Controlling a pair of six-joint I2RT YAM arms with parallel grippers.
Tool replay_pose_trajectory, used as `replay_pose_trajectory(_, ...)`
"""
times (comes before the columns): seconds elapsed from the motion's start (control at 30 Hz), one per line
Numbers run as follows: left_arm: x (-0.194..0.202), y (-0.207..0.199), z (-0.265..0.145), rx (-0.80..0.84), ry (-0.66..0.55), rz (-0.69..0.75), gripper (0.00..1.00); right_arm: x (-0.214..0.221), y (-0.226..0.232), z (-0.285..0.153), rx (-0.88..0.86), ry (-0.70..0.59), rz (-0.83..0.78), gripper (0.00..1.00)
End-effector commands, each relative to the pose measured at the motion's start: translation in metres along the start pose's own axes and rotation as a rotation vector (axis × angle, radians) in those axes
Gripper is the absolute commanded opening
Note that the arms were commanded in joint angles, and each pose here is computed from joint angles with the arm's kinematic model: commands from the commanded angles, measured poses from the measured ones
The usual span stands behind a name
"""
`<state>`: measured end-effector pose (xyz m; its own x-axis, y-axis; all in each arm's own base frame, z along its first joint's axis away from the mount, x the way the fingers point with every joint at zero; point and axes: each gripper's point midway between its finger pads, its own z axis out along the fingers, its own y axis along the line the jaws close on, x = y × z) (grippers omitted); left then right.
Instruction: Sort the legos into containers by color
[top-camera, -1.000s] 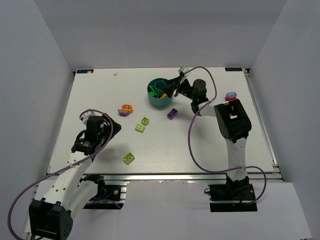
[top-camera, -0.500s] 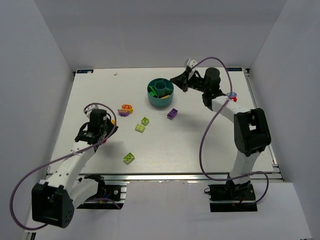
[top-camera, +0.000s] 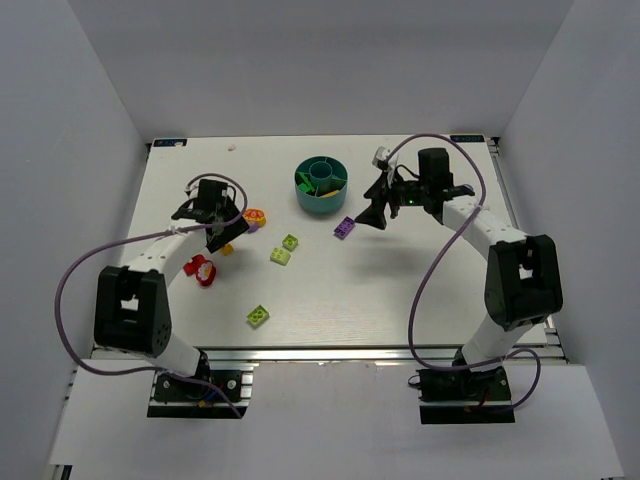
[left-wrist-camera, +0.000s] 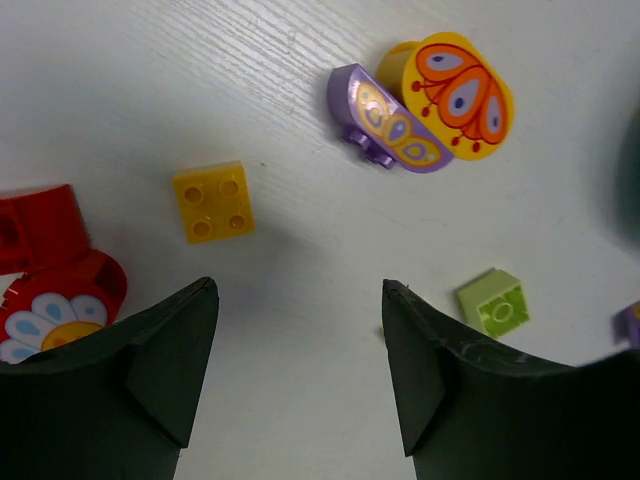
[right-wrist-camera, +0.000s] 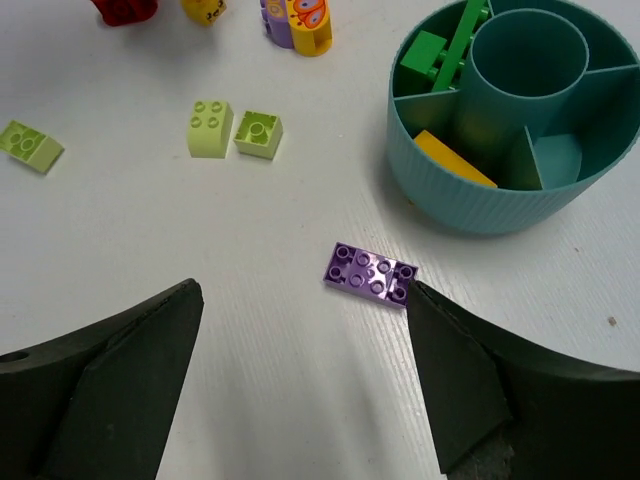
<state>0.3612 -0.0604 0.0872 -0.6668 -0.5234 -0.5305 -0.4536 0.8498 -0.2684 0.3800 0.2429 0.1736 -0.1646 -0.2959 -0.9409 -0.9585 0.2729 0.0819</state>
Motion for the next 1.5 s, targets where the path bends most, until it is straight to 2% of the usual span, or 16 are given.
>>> replay_pose_trajectory(0.0, -0.007, 0.009, 0.007, -0.065, 0.014, 0.068, 0.76, -0.025, 0.007, -0.012, 0.027, -0.027, -0.094, 0.86)
replay_pose_trajectory(0.07, -0.012, -0.001, 0.015, -0.045, 0.02, 0.074, 0.77, -0.019, 0.008, -0.012, 0.028, -0.015, -0.076, 0.77)
replay_pose_trajectory(0.1, -0.015, -0.006, 0.017, -0.03, 0.019, 0.073, 0.77, -0.017, 0.01, -0.011, 0.018, -0.009, -0.061, 0.64)
replay_pose_trajectory(0.17, -0.028, -0.024, 0.022, 0.012, 0.011, 0.07, 0.77, -0.014, 0.013, -0.011, -0.001, 0.01, -0.032, 0.45)
replay_pose_trajectory(0.2, -0.033, -0.029, 0.024, 0.022, 0.007, 0.069, 0.77, -0.013, 0.013, -0.011, -0.01, 0.013, -0.02, 0.26)
replay_pose_trajectory(0.23, -0.038, -0.035, 0.024, 0.036, 0.0, 0.082, 0.77, -0.013, 0.015, -0.011, -0.015, 0.017, -0.011, 0.22)
replay_pose_trajectory(0.27, -0.048, -0.046, 0.023, 0.066, -0.016, 0.09, 0.77, -0.013, 0.014, -0.011, -0.014, 0.017, -0.005, 0.23)
replay_pose_trajectory(0.33, -0.052, -0.054, 0.029, 0.102, -0.012, 0.153, 0.76, -0.012, 0.014, -0.011, -0.006, 0.015, -0.004, 0.32)
replay_pose_trajectory(0.4, -0.053, -0.068, 0.031, 0.166, 0.01, 0.214, 0.76, -0.01, 0.014, -0.011, -0.001, 0.019, -0.002, 0.47)
replay_pose_trajectory(0.47, -0.055, -0.07, 0.033, 0.183, 0.006, 0.309, 0.77, -0.008, 0.014, -0.012, 0.006, 0.022, 0.0, 0.55)
replay_pose_trajectory(0.5, -0.051, -0.073, 0.035, 0.203, 0.03, 0.338, 0.79, -0.007, 0.015, -0.012, 0.007, 0.024, -0.001, 0.63)
replay_pose_trajectory(0.63, -0.04, -0.068, 0.048, 0.22, 0.088, 0.504, 0.91, -0.005, 0.014, -0.011, 0.01, 0.028, 0.015, 0.74)
replay_pose_trajectory(0.73, -0.035, -0.07, 0.055, 0.226, 0.091, 0.592, 0.98, -0.004, 0.013, -0.01, 0.012, 0.029, 0.029, 0.75)
replay_pose_trajectory(0.9, -0.041, -0.083, 0.066, 0.213, 0.044, 0.71, 0.98, -0.006, 0.01, -0.01, 0.017, 0.027, 0.037, 0.76)
replay_pose_trajectory(1.2, -0.047, -0.089, 0.089, 0.144, 0.017, 0.791, 0.96, 0.0, 0.011, -0.01, 0.028, 0.041, 0.047, 0.77)
replay_pose_trajectory(1.47, -0.053, -0.092, 0.071, 0.165, -0.048, 0.82, 0.96, 0.005, 0.011, -0.01, 0.032, 0.052, 0.064, 0.77)
